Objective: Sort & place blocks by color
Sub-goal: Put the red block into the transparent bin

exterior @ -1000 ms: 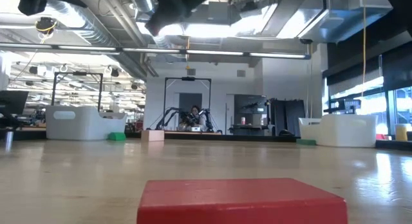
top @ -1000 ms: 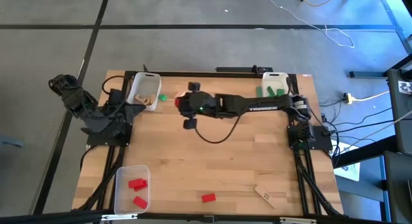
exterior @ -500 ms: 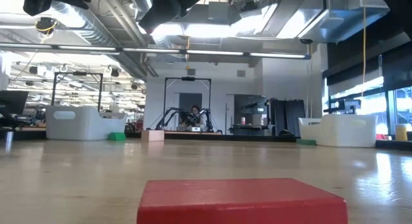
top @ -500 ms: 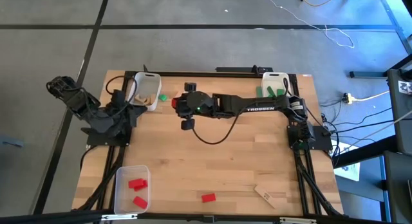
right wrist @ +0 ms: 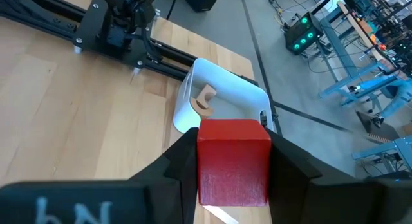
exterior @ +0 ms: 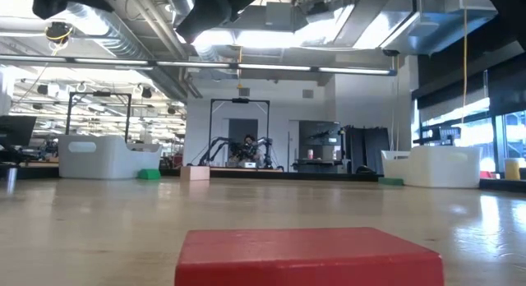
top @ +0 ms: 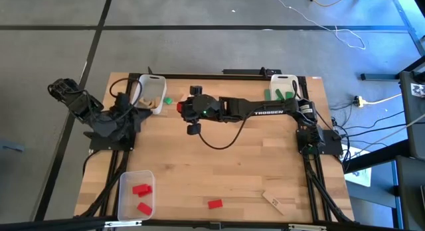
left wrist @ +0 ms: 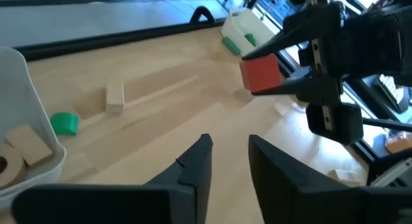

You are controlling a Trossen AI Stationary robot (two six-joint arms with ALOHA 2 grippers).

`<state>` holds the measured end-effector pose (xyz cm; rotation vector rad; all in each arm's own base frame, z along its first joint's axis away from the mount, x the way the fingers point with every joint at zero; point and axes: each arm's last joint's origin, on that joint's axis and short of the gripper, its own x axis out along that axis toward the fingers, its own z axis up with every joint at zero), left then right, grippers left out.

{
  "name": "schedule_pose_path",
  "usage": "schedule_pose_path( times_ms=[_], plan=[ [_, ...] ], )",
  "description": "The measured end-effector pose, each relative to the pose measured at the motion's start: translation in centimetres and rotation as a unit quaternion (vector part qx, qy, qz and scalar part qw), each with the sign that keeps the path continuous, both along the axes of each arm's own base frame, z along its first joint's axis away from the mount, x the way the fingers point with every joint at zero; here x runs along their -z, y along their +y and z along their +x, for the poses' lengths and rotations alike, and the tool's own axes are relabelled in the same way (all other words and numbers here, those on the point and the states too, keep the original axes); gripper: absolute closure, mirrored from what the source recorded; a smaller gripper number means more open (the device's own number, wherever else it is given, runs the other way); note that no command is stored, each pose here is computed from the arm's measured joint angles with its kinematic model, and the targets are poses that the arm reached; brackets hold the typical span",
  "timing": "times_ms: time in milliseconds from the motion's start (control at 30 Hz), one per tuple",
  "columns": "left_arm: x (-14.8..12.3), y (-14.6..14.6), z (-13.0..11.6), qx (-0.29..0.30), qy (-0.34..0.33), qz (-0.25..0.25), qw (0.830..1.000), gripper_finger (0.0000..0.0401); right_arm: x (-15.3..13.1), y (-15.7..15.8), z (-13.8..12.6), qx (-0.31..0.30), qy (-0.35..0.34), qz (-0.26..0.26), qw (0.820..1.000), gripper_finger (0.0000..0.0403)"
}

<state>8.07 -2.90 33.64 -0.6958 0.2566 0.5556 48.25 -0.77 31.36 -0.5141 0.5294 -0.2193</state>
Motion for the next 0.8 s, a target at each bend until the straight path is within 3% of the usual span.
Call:
schedule_pose_path(
  times_ms=[267,633,800],
  plan=[
    [0.1,0.0,0.0,-0.002,-0.005,-0.033,0.999,0.0273,0.0,0.0,0.0,0.000,0.000,0.000,1.000,0.0273],
    [-0.6,0.5,1.2,-0.061,-0.053,-0.067,0.994,0.0273,0.0,0.0,0.0,0.000,0.000,0.000,1.000,0.0273],
    [-0.8,0.5,2.7,-0.060,-0.041,-0.045,0.996,0.0275,0.0,0.0,0.0,-0.001,0.000,0.001,1.000,0.0273]
  ],
)
